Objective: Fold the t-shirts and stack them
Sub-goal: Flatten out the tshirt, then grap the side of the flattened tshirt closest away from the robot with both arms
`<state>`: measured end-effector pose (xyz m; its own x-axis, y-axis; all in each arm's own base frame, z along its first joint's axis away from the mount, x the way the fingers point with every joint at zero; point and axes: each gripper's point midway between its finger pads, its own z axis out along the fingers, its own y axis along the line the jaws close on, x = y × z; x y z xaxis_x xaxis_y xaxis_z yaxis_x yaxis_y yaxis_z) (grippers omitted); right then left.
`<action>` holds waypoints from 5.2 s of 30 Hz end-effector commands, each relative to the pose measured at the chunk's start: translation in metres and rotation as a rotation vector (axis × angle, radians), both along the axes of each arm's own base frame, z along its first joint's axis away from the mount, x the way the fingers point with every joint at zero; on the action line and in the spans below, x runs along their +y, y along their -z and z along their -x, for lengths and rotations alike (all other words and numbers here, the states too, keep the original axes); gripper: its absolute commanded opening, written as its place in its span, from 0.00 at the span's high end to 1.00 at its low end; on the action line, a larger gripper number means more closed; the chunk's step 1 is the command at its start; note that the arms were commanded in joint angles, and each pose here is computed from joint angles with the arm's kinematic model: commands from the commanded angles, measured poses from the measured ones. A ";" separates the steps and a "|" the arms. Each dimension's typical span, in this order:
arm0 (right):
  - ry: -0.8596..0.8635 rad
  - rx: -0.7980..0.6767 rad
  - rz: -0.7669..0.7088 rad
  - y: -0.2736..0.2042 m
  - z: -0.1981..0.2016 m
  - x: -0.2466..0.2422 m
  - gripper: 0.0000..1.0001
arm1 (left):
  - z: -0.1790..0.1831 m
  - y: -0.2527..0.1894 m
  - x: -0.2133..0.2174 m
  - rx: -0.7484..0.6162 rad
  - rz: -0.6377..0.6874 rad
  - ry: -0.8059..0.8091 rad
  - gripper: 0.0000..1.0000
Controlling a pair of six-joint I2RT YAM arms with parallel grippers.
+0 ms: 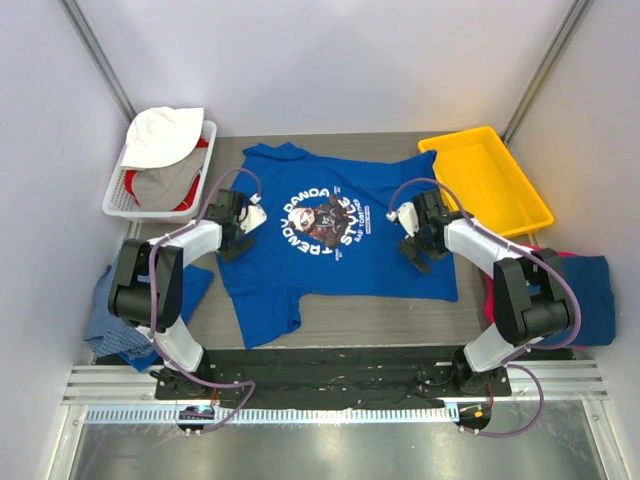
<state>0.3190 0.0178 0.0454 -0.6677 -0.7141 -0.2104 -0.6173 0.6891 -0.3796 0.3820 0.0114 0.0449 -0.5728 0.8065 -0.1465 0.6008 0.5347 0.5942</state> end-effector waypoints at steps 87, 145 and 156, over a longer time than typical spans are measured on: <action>-0.028 0.054 0.003 0.005 0.084 0.007 0.16 | 0.227 0.033 -0.181 0.393 0.252 0.519 0.64; -0.215 0.271 -0.065 0.027 0.095 -0.007 0.50 | 0.221 0.036 -0.182 0.390 0.221 0.523 0.74; -0.204 0.278 -0.065 0.023 0.102 -0.010 0.99 | 0.221 0.018 -0.183 0.348 0.264 0.513 1.00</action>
